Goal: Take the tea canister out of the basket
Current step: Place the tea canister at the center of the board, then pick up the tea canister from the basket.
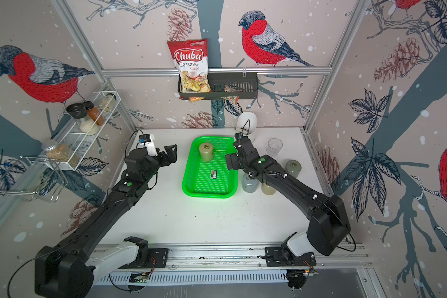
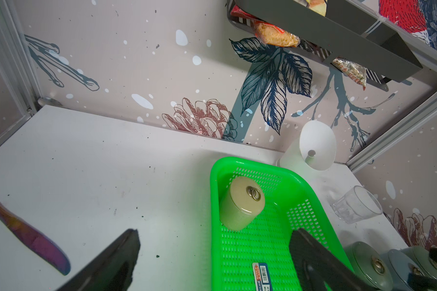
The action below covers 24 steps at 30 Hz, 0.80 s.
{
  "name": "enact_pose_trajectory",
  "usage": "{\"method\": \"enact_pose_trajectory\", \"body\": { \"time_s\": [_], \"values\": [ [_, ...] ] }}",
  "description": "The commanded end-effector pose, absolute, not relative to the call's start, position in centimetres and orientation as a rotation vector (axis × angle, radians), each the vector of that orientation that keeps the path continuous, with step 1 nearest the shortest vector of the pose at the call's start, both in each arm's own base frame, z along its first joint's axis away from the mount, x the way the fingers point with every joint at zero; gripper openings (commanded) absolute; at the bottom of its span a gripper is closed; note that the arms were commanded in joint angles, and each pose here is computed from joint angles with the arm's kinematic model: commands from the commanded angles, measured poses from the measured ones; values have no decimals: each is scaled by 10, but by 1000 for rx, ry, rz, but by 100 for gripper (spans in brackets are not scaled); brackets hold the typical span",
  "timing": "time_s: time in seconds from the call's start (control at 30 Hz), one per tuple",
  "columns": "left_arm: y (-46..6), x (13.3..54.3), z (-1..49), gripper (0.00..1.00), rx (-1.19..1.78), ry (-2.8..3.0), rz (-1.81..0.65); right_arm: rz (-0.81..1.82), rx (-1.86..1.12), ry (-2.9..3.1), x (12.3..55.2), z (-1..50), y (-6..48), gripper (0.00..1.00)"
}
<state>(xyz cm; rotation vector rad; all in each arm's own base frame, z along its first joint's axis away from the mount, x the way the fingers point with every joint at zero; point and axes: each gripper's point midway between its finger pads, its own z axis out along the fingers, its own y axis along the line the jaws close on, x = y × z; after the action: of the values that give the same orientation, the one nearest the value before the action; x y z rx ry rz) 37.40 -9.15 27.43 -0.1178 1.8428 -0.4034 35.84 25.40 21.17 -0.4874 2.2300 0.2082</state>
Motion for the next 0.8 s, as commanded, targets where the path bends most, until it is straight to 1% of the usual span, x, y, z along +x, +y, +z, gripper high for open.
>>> {"method": "enact_pose_trajectory", "body": {
  "time_s": [0.0,0.2,0.37,0.5,0.77],
  "values": [
    [-88,371,276,97,-119,1839,-381,286,-627,2113,376,224,297,100],
    [-80,365,272,97,-135,1840,-344,318,-735,2106,407,204,345,100],
    [-76,366,274,97,-137,1838,-319,324,-807,2177,433,166,373,100],
    [-76,365,272,97,-136,1842,-315,329,-838,2224,446,138,390,100],
    [-70,365,266,97,-136,1858,-274,340,-858,2259,461,109,406,100]
  ]
}}
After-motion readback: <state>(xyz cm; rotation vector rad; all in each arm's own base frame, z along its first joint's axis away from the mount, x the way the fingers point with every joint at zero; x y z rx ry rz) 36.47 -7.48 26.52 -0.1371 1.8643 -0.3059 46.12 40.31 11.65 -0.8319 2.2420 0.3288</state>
